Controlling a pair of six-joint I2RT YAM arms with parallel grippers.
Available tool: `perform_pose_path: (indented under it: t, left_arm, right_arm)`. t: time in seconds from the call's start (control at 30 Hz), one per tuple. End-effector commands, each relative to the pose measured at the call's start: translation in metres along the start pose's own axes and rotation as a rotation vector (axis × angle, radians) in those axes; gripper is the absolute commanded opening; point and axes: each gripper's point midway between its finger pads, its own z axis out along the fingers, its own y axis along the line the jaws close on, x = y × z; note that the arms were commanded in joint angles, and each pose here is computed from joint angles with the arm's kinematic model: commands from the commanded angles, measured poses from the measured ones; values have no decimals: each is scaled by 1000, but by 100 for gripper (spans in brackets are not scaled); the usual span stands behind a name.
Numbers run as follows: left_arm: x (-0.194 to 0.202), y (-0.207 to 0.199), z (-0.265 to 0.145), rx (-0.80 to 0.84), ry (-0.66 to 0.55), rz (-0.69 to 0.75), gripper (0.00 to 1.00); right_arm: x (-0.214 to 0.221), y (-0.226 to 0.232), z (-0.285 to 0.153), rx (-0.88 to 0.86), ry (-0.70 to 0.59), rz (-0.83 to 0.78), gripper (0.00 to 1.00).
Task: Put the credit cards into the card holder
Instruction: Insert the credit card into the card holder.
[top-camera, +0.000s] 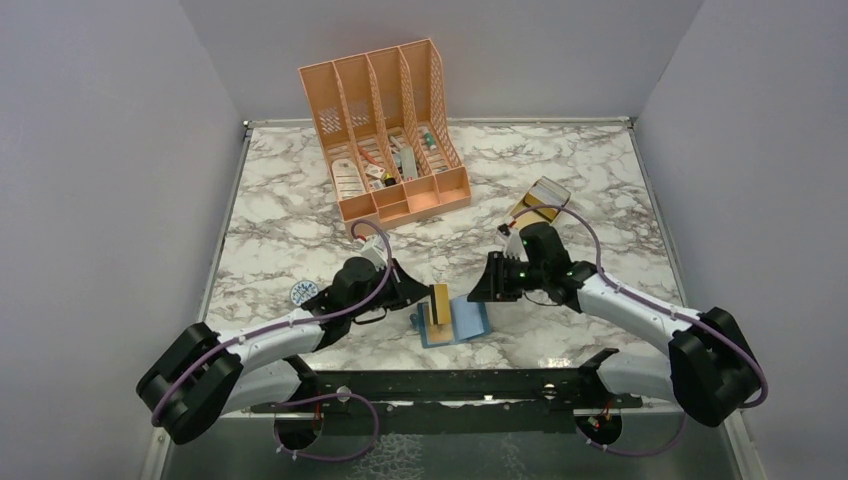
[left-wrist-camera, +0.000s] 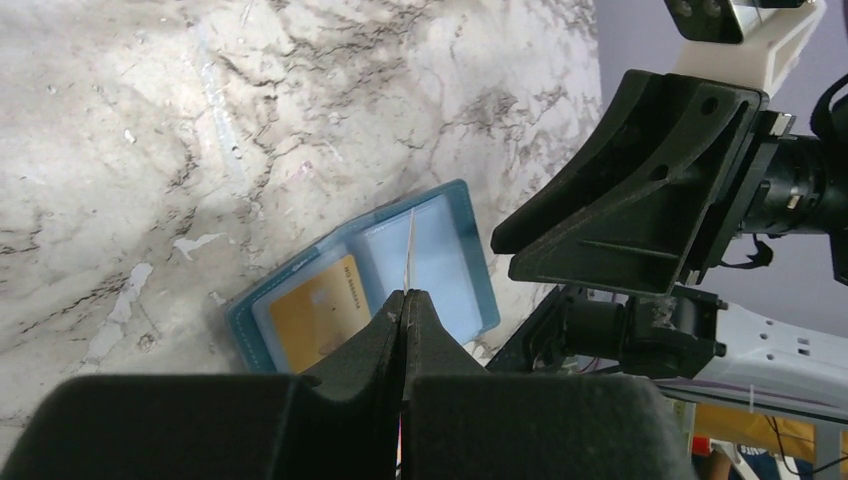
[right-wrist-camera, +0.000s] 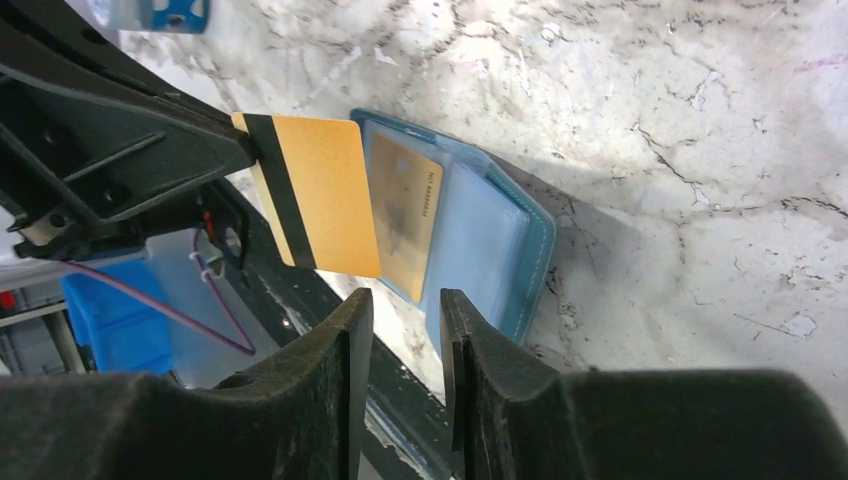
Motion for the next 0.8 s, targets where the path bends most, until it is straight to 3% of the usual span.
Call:
perform_pose_path:
  t: [0.0, 0.3, 0.77]
  left_arm:
    - [9, 5, 4, -8, 44, 8, 0]
    - [22, 9, 10, -11, 115, -24, 0]
    - [31, 5, 18, 29, 162, -64, 0]
  right_arm:
    - [7, -23, 10, 110, 14, -29, 29]
    - [27, -51, 18, 211, 52, -22, 24]
    - [46, -59, 22, 204, 57, 19, 19]
